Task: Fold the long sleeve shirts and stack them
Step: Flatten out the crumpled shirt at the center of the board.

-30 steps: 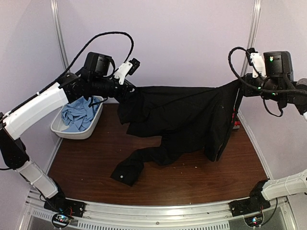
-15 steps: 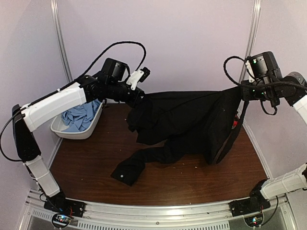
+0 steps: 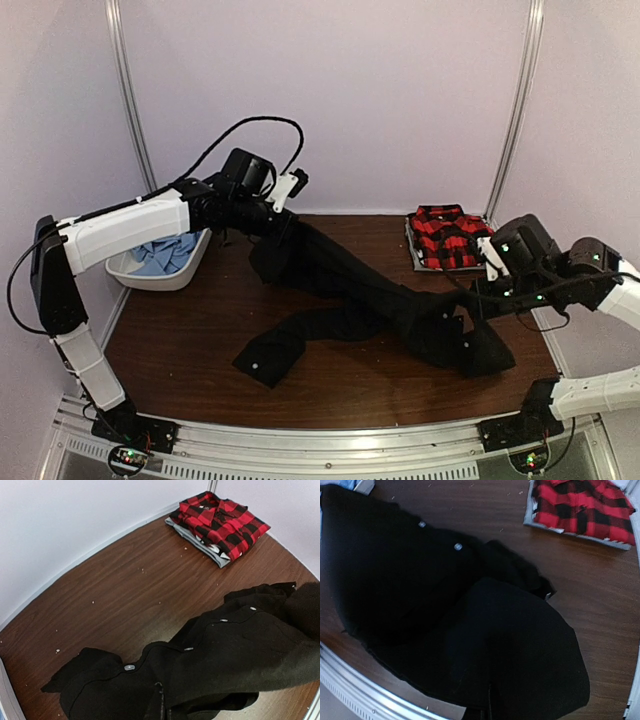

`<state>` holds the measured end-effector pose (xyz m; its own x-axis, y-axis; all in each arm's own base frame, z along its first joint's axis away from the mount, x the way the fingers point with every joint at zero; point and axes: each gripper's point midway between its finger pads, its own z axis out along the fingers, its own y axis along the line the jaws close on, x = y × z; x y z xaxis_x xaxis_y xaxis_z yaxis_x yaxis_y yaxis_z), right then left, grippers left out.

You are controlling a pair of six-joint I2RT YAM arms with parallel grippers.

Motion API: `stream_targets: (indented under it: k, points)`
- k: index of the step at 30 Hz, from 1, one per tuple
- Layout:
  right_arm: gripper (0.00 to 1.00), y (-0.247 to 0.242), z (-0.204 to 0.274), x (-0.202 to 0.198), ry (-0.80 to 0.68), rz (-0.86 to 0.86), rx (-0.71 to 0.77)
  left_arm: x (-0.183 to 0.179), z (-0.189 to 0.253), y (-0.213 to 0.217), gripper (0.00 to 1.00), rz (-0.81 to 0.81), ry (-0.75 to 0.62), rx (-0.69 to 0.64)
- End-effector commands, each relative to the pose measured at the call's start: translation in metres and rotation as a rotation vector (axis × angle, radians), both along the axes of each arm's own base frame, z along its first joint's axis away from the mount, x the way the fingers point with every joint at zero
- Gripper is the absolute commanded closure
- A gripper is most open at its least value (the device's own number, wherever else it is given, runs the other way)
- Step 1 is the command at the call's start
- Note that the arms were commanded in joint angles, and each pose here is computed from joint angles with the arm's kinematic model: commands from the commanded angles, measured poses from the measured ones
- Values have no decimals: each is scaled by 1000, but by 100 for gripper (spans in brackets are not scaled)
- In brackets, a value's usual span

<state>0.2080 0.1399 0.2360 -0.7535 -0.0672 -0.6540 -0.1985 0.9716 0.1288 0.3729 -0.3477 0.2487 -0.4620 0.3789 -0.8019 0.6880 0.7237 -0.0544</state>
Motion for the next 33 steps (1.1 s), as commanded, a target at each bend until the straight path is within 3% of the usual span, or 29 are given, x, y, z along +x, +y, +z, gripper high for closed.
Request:
stream_targets:
  k: [1,12,18,23,26,29,33]
  points:
    - [100,70,-24,-34,127,156,280,9,12,8,100,54,-50,-38]
    - [98,161,-97,-118,361,468,191,2,-14,44,100,167,-28,52]
    - [78,205,-115,-162,432,660,176,-8,-36,62,100,174,-10,112]
    - [45,219,-94,-165,389,736,224,-9,-48,74,100,198,-2,149]
    - [33,218,-80,-155,324,724,234,-9,-50,74,100,195,4,148]
    - [31,206,-66,-121,241,618,229,-10,-53,72,100,184,10,143]
    - [32,152,-68,-39,164,315,208,-16,-56,71,100,166,26,130]
